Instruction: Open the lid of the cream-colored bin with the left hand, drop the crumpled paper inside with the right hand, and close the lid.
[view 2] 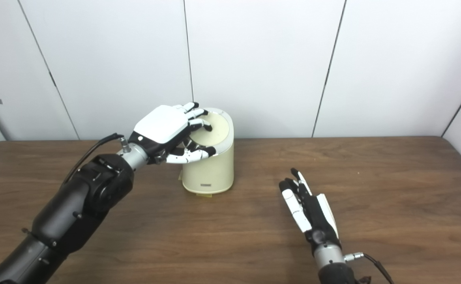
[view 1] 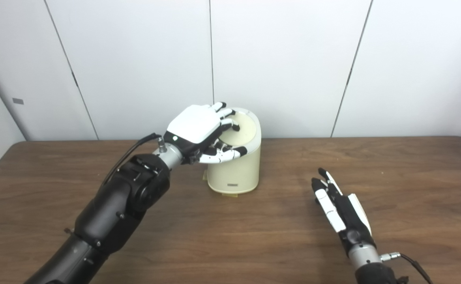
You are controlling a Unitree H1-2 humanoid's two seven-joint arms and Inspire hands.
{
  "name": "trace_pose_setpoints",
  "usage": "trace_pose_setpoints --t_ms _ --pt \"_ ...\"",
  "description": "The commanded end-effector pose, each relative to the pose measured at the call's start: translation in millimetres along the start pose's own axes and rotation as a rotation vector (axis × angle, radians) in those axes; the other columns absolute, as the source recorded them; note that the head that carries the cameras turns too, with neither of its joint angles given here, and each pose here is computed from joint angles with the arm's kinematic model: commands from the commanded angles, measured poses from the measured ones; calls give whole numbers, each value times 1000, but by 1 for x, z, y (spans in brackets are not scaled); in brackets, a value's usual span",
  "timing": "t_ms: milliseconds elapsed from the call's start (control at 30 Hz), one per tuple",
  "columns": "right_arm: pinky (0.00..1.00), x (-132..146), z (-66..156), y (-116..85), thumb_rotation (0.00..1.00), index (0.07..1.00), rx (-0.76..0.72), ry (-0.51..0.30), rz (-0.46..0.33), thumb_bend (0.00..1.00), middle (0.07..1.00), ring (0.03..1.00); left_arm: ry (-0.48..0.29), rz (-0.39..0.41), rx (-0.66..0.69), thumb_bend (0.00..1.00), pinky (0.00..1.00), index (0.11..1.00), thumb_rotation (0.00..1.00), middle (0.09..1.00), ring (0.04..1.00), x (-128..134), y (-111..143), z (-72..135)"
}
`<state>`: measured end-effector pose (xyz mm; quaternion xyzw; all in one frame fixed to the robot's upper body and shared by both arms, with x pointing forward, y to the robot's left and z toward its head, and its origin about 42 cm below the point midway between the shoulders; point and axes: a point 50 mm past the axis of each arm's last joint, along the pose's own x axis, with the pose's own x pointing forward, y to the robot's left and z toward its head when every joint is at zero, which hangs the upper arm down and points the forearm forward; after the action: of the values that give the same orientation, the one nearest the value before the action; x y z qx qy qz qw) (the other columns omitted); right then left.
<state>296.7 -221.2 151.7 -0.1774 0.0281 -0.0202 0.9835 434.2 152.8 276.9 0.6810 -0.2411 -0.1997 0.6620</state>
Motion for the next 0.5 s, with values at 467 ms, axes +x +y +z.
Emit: trace_pose_setpoints --t_ms 467 --pt "870 -5 13 -13 1000 979 8 -16 -3 572 916 927 -17 -80 146 579 947 747 1000 944 985 -3 -3 4"
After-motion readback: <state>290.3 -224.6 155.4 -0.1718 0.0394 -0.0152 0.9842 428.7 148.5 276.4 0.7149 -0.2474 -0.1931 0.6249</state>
